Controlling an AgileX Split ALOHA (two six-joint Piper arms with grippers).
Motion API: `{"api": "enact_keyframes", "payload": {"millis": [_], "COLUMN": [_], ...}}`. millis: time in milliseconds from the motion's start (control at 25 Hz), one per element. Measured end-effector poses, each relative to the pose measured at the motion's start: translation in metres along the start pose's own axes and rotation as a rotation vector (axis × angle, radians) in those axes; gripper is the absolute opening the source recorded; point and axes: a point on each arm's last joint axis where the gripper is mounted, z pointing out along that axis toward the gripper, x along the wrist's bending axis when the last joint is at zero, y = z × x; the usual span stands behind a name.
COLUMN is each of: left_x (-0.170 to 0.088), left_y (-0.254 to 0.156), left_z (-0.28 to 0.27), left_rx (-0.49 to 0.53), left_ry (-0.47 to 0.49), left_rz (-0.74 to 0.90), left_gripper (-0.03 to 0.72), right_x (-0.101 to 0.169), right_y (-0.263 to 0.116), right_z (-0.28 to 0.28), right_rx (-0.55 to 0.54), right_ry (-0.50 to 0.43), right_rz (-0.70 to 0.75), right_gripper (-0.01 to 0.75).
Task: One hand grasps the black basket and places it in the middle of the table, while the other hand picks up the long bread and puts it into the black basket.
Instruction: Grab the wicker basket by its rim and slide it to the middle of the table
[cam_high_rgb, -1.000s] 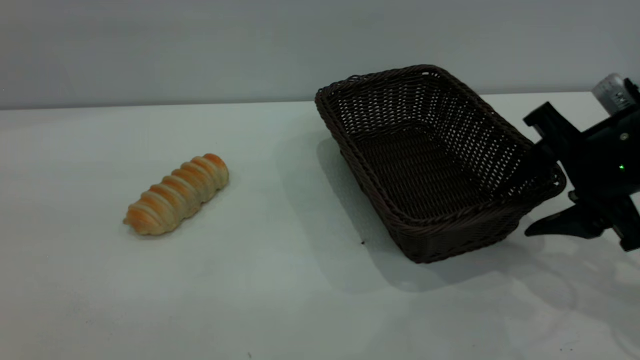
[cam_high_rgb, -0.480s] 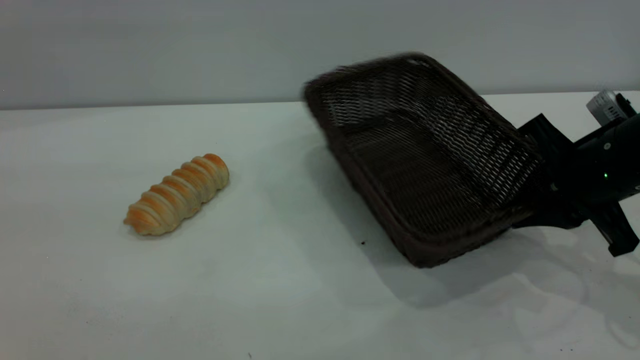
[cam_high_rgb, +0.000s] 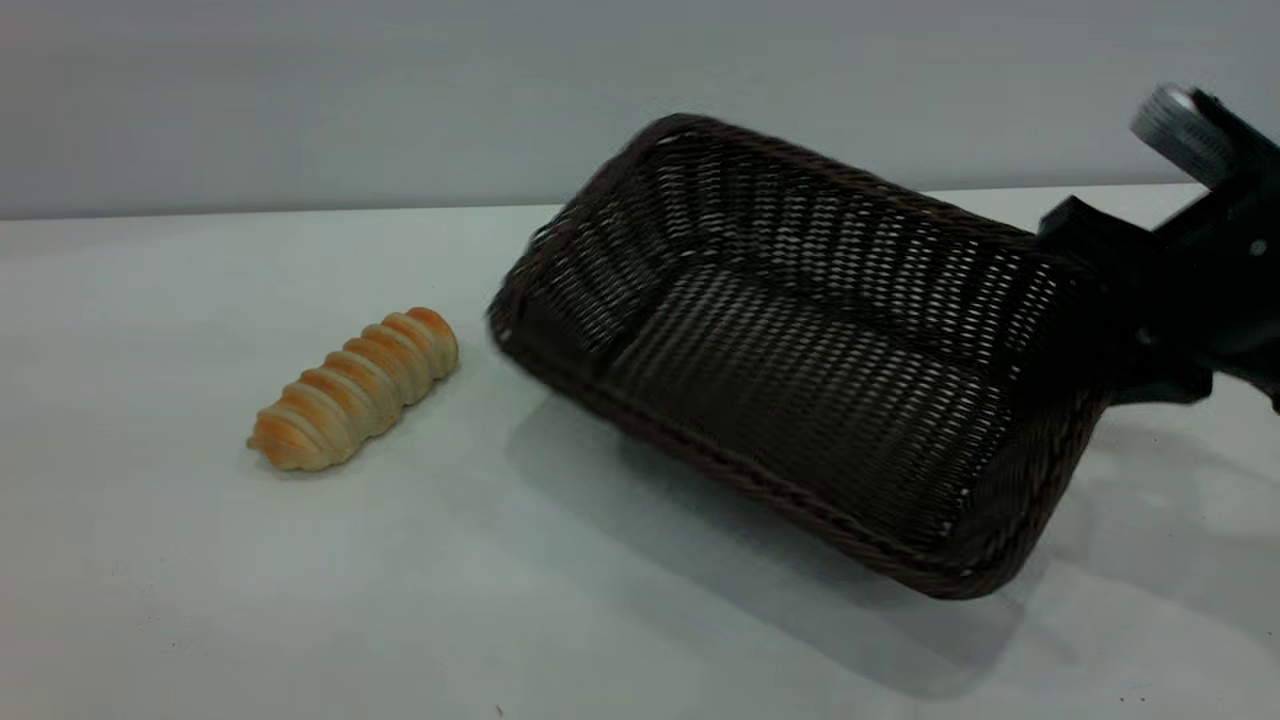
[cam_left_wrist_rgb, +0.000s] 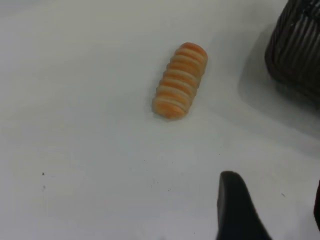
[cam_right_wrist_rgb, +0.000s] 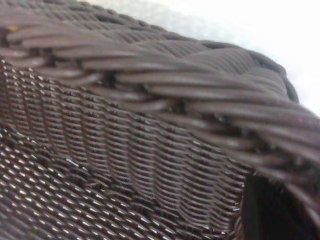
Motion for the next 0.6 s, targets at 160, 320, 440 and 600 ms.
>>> {"api": "enact_keyframes", "payload": {"millis": [160,320,440,600], "left_x": [0.0,0.0,0.0,0.0], "left_y": [0.0,0.0,0.0,-0.002], "left_z": [0.0,0.0,0.0,0.0], "left_rx": [0.0,0.0,0.002,0.017], "left_ry": [0.0,0.0,0.0,-0.001], "left_rz": [0.0,0.0,0.0,0.0], "left_gripper": [0.41,0.41,0.41,0.41], "right_x": [0.018,0.043,0.066,0.095], "right_y": [0.013,0.027,0.033,0.034], "right_z": [-0.003,0.0,0.008,0.03], "right_rx": [0.111,0.209,0.281,0.348], "right_ry": [-0.002,-0.069,-0.108,-0.099], "right_rz": [-0.118,-0.249,-0.324,-0.386], "right_gripper": [0.118,0.118,0.118,0.118]}}
